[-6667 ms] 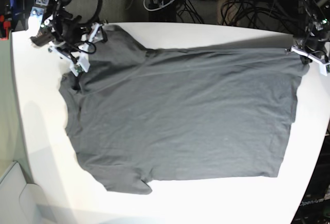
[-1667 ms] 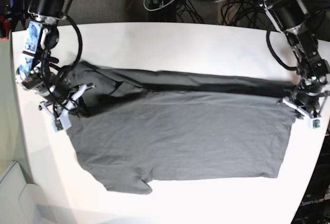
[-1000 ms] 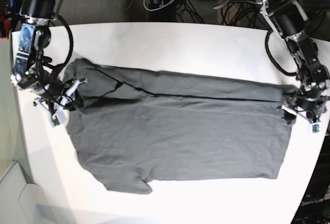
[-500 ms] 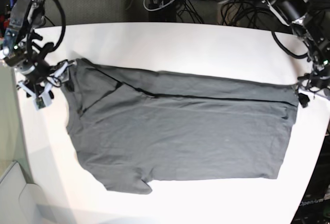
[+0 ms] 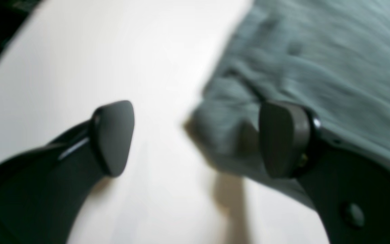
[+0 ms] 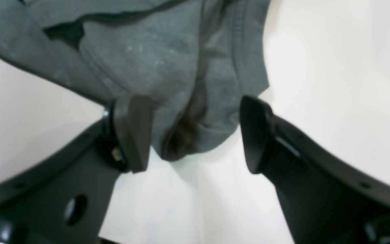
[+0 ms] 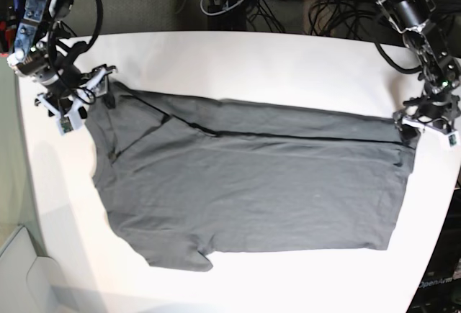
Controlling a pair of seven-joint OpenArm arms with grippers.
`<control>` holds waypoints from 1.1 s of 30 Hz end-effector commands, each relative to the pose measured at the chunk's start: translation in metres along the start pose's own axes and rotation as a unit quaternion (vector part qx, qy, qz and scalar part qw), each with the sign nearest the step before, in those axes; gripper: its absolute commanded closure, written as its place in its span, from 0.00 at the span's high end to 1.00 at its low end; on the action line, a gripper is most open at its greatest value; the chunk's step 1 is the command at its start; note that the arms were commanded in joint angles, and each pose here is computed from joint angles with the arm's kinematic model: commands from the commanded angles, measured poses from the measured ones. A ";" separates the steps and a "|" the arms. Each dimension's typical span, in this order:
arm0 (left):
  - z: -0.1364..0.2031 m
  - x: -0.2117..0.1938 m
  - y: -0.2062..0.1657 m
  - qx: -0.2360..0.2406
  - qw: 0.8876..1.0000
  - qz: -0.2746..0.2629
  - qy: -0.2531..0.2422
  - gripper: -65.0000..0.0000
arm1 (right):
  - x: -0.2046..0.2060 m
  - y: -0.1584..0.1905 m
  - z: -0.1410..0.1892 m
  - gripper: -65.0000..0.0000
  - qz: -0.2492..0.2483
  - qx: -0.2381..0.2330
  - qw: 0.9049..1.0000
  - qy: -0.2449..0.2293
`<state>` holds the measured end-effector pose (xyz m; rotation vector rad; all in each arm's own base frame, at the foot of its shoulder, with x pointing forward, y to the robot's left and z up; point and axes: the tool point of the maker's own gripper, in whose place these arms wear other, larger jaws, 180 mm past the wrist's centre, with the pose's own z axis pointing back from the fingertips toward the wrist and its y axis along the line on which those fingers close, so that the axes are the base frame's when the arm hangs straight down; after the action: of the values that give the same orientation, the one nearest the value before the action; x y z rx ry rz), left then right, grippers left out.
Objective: Layout the t-shirt on the table in an organized manner, then fold the t-shirt properly
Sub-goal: 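Release the fold and move both grippers back to the folded edge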
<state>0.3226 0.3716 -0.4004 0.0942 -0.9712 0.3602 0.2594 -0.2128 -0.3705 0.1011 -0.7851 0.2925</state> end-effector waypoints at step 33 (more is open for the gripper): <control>-0.014 -0.015 -0.001 -0.006 1.000 0.011 0.000 0.01 | -0.008 0.007 0.007 0.65 -0.005 0.005 1.000 -0.001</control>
<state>0.3251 0.3651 -0.4248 0.0599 -0.9837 0.3857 0.2387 -0.2085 -0.3845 0.1189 -0.7331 0.2792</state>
